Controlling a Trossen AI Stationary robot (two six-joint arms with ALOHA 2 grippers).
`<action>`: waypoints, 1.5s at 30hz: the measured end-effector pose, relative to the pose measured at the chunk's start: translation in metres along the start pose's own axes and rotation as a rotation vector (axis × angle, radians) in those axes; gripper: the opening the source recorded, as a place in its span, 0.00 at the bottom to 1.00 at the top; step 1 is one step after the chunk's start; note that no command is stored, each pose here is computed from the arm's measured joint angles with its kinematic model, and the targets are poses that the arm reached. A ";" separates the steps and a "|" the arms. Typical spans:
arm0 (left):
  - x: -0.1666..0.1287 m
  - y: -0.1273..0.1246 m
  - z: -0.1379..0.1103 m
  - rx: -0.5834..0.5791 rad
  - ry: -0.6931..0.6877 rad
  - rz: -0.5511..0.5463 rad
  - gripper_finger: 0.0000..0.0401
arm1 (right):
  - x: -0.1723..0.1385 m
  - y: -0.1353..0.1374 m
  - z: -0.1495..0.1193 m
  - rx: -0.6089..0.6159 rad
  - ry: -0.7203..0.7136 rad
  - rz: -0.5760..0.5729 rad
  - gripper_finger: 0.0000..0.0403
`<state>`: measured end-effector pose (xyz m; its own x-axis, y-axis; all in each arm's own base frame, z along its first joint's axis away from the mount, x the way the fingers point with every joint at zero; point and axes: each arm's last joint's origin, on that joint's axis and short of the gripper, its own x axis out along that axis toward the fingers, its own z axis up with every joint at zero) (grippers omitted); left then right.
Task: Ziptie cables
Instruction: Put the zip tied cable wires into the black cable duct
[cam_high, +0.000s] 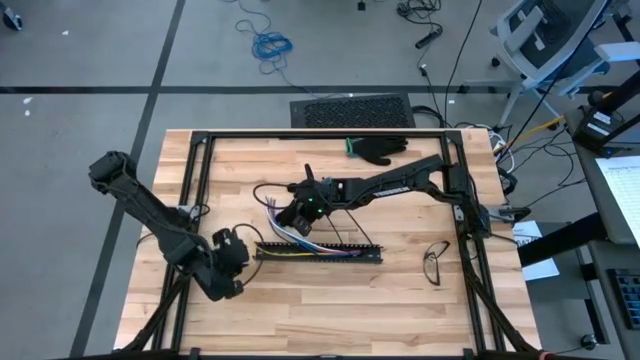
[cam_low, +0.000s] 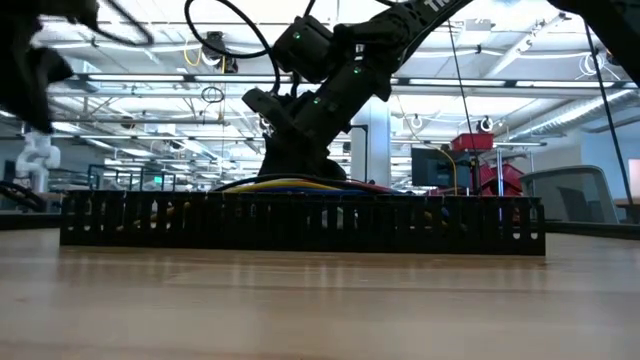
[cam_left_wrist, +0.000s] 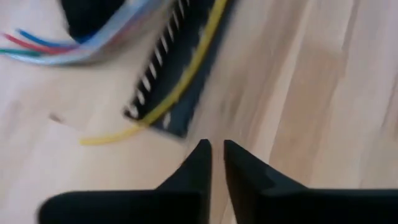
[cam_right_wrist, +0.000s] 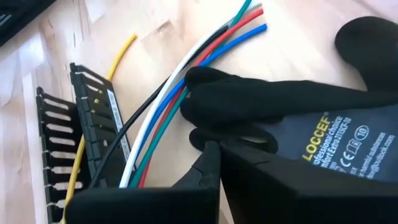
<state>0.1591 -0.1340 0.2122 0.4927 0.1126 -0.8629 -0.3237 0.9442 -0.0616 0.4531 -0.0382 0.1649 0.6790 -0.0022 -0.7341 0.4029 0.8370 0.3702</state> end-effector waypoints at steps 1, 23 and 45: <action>0.004 0.001 -0.001 0.032 0.049 -0.010 0.13 | 0.000 0.000 0.000 0.000 -0.001 0.000 0.00; 0.062 0.014 0.014 0.173 0.180 -0.021 0.38 | -0.001 -0.003 0.003 0.004 -0.013 0.000 0.00; 0.044 0.021 0.018 0.307 0.171 0.125 0.38 | -0.001 -0.004 0.004 0.031 -0.013 0.003 0.00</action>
<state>0.1886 -0.1033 0.1816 0.3146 0.2040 -0.9271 -0.1026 0.9782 0.1804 0.4534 -0.0433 0.1662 0.6883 -0.0073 -0.7253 0.4196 0.8197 0.3900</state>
